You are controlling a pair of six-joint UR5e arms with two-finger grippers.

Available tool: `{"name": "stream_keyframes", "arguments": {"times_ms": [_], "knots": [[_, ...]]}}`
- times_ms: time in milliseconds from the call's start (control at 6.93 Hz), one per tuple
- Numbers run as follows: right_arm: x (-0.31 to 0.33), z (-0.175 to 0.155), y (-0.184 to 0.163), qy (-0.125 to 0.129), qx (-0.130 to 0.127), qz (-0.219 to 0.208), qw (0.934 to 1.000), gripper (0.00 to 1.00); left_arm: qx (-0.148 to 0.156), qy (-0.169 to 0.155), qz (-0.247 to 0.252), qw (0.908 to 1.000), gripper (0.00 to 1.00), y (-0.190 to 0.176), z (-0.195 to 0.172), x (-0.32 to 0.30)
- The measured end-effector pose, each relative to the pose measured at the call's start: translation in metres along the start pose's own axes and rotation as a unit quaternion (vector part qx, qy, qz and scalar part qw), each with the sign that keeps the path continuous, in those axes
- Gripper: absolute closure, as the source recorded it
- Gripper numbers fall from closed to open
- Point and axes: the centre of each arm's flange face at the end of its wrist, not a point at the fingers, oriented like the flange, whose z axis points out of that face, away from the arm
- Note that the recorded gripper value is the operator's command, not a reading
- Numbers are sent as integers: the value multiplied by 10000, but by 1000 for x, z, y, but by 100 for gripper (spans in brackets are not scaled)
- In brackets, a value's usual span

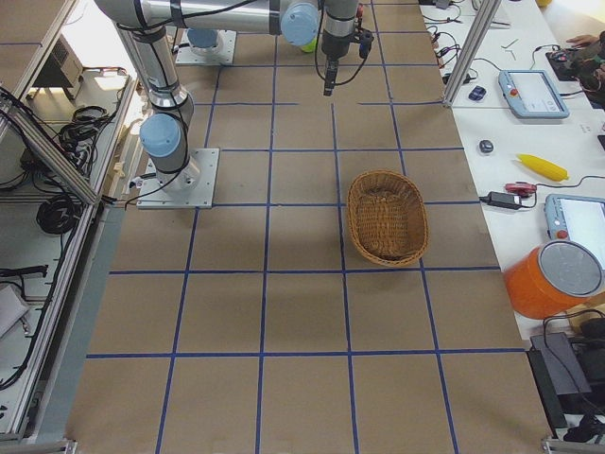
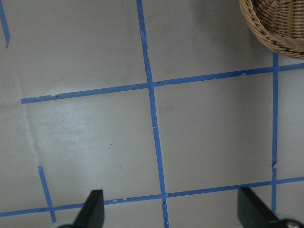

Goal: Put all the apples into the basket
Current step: 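Carry the green apple with the left gripper to table center and release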

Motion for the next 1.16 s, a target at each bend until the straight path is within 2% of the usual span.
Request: {"name": "stream_keyframes", "arguments": {"times_ms": [144,289,433,578,866,1155], "knots": [[0,0,0,1,-7,0,10000,0,-83,39,-9,10000,0,0,11,0],[0,0,0,1,-12,2,10000,0,-156,64,-11,9999,13,-2,20,-1],[0,1,0,4,-22,2,10000,0,-214,83,-32,9997,45,-3,27,-1],[0,1,0,8,-33,-12,10000,0,-223,85,-83,9997,65,-4,30,-1],[2,2,-1,12,-29,-27,10000,0,-120,87,-476,9988,66,-14,19,2],[17,3,-6,-2,-53,90,9999,0,-42,167,-961,9952,67,-49,-21,53]]}}
